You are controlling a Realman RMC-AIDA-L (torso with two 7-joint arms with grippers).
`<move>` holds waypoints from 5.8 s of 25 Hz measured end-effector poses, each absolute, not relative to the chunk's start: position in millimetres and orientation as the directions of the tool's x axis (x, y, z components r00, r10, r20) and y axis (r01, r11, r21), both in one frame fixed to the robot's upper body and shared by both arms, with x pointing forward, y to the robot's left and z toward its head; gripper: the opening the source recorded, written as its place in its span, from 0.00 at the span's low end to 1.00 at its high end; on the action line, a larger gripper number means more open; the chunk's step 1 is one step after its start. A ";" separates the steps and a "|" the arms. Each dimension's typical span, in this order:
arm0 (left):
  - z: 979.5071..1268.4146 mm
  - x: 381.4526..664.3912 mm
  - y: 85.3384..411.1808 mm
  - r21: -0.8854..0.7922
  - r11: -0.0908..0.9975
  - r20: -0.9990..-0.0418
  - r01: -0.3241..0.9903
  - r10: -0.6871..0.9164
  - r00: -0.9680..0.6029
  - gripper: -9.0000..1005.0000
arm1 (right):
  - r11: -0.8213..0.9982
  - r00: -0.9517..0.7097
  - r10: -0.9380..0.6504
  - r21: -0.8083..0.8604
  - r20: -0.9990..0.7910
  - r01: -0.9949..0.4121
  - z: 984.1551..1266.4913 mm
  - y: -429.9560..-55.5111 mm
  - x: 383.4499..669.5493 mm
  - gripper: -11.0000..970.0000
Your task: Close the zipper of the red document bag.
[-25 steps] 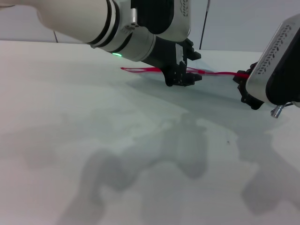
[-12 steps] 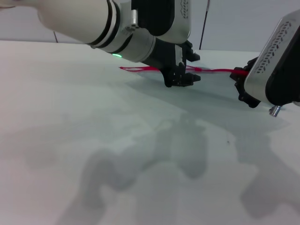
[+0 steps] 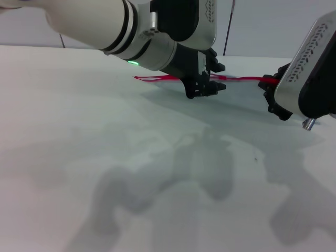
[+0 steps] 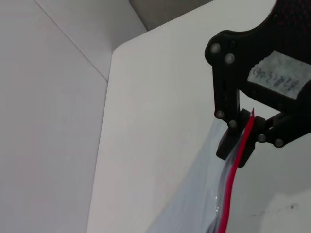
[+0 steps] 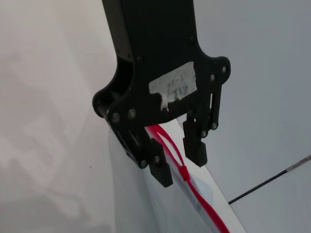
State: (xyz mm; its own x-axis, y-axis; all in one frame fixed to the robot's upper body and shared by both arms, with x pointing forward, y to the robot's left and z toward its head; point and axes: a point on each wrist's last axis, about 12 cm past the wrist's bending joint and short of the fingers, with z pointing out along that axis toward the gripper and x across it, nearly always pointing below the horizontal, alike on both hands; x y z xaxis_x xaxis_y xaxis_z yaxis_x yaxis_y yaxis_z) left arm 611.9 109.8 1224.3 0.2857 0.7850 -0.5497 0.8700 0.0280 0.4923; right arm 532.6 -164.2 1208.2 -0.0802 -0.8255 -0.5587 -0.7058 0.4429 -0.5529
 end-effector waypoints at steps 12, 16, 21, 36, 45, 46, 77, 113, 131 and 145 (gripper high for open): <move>1225.7 611.3 103.8 0.503 0.018 -0.549 0.864 0.779 0.303 0.27 | 0.442 -0.079 -0.826 -0.554 -0.558 -0.706 1208.5 -164.1 532.8 0.09; 1223.9 611.9 101.5 0.505 0.017 -0.546 0.863 0.781 0.304 0.22 | 0.441 -0.079 -0.826 -0.553 -0.558 -0.706 1208.5 -163.9 532.5 0.09; 1220.9 612.5 98.7 0.511 0.016 -0.542 0.860 0.782 0.307 0.23 | 0.440 -0.079 -0.827 -0.553 -0.557 -0.708 1209.2 -163.8 531.7 0.10; 1218.2 614.0 98.4 0.519 0.018 -0.537 0.855 0.785 0.310 0.22 | 0.432 -0.067 -0.827 -0.555 -0.558 -0.710 1211.1 -161.1 529.3 0.12; 1218.3 614.8 98.1 0.521 0.029 -0.542 0.853 0.783 0.305 0.16 | 0.434 -0.067 -0.826 -0.556 -0.560 -0.709 1211.6 -161.3 528.8 0.13; 1218.3 614.8 98.1 0.521 0.029 -0.542 0.853 0.783 0.305 0.16 | 0.434 -0.066 -0.826 -0.556 -0.560 -0.709 1211.7 -161.2 528.8 0.13; 1206.0 614.1 135.2 0.479 0.170 -0.581 0.861 0.797 0.166 0.08 | 0.521 -0.159 -0.811 -0.573 -0.563 -0.633 1211.6 -188.3 540.9 0.17; 1226.9 610.8 192.3 0.465 0.389 -0.674 0.795 0.738 0.033 0.13 | 0.633 -0.242 -0.756 -0.583 -0.609 -0.510 1219.9 -226.6 555.6 0.22; 1254.0 616.3 205.1 0.434 0.534 -0.793 0.726 0.609 0.025 0.42 | 0.651 -0.239 -0.738 -0.573 -0.631 -0.498 1221.5 -225.2 556.7 0.54; 1239.8 601.6 242.7 0.258 0.748 -0.962 0.612 0.259 0.089 0.71 | 0.756 -0.137 -0.587 -0.479 -0.798 -0.447 1208.3 -208.3 562.3 0.65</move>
